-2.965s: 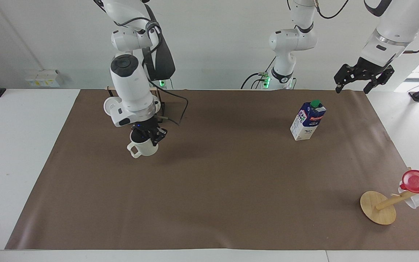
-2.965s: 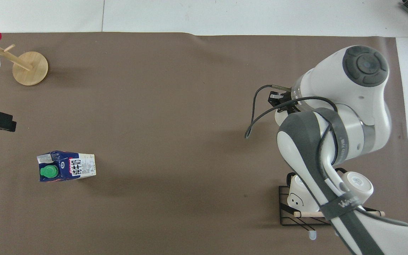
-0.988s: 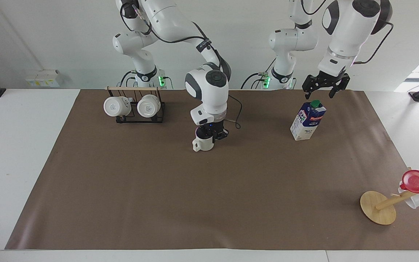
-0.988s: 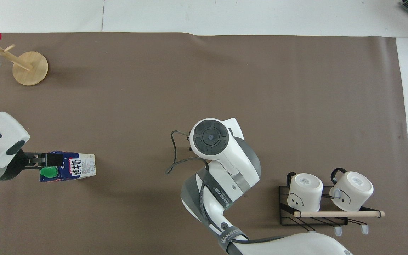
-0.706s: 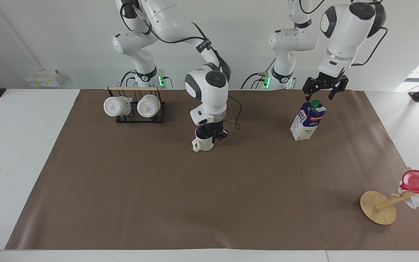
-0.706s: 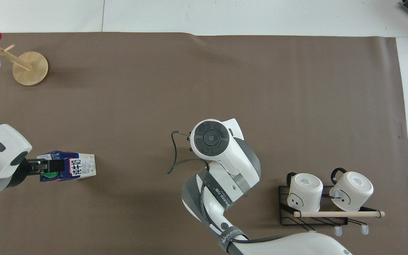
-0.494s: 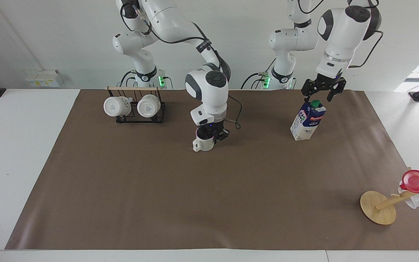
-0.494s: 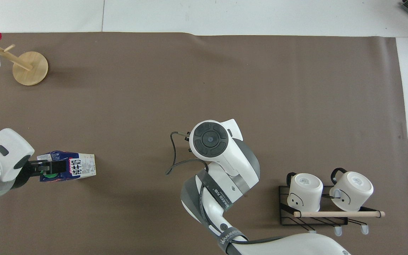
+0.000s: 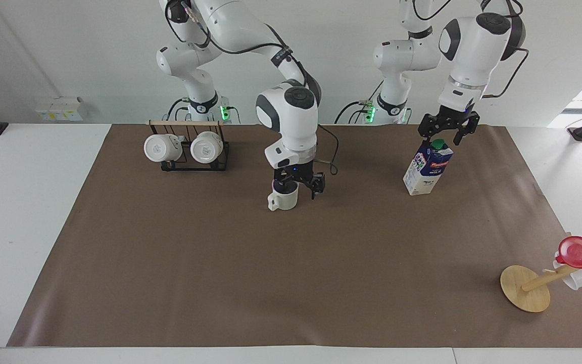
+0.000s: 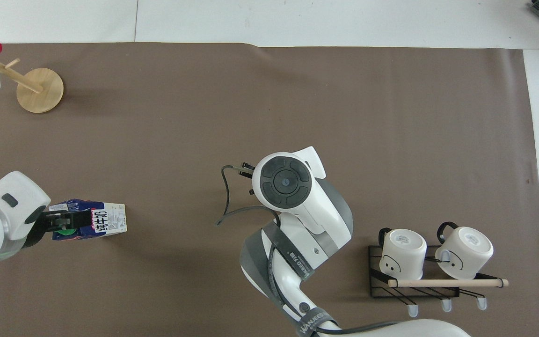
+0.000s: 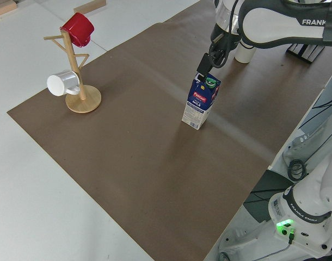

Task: Place cup and milk on table
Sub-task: 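Release the mug and withdraw the right gripper while the left gripper grasps the carton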

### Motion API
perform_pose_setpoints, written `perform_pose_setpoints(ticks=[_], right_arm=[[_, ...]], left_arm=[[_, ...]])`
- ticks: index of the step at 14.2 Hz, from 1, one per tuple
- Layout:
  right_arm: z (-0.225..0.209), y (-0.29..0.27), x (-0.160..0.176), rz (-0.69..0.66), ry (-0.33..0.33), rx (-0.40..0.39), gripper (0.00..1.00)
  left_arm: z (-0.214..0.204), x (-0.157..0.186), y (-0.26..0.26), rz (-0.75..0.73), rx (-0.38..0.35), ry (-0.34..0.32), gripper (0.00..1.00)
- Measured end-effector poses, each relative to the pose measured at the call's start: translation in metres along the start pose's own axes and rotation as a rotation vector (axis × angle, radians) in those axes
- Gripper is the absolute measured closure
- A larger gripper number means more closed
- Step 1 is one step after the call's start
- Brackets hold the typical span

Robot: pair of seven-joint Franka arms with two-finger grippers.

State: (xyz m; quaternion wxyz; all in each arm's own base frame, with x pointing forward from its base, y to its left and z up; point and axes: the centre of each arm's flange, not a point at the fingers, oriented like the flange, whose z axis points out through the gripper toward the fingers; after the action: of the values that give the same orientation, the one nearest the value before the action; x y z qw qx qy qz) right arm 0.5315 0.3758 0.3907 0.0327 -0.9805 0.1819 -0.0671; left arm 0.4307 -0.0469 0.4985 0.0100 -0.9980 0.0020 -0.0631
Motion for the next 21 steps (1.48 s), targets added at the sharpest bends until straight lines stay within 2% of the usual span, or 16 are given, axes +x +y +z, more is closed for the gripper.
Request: perform_pose_setpoints(ticks=[3, 6, 11, 16, 17, 18, 20, 21], right_arm=[[-0.047, 0.019, 0.017, -0.036, 0.010, 0.011, 0.00], [-0.094, 0.051, 0.037, -0.074, -0.018, 0.012, 0.00], [-0.126, 0.110, 0.065, -0.150, -0.088, -0.052, 0.00], [-0.165, 0.202, 0.109, -0.195, -0.141, -0.081, 0.00], [-0.173, 0.222, 0.116, -0.197, -0.147, -0.082, 0.00], [-0.180, 0.242, 0.124, -0.201, -0.154, -0.083, 0.00], [-0.189, 0.278, 0.135, -0.206, -0.176, -0.087, 0.00], [-0.191, 0.294, 0.140, -0.205, -0.189, -0.090, 0.00]], left_arm=[[0.006, -0.001, 0.000, 0.005, -0.001, 0.011, 0.00], [0.019, -0.002, -0.004, 0.009, -0.002, 0.030, 0.00], [0.034, -0.002, -0.007, 0.013, -0.002, 0.028, 0.00], [0.034, -0.002, -0.007, 0.018, -0.002, 0.028, 0.02], [0.034, -0.002, -0.007, 0.025, -0.002, 0.028, 0.09], [0.034, -0.002, -0.007, 0.033, -0.002, 0.028, 0.09], [0.034, -0.002, -0.007, 0.042, -0.002, 0.028, 0.21], [0.034, -0.002, -0.007, 0.044, -0.002, 0.028, 0.21]])
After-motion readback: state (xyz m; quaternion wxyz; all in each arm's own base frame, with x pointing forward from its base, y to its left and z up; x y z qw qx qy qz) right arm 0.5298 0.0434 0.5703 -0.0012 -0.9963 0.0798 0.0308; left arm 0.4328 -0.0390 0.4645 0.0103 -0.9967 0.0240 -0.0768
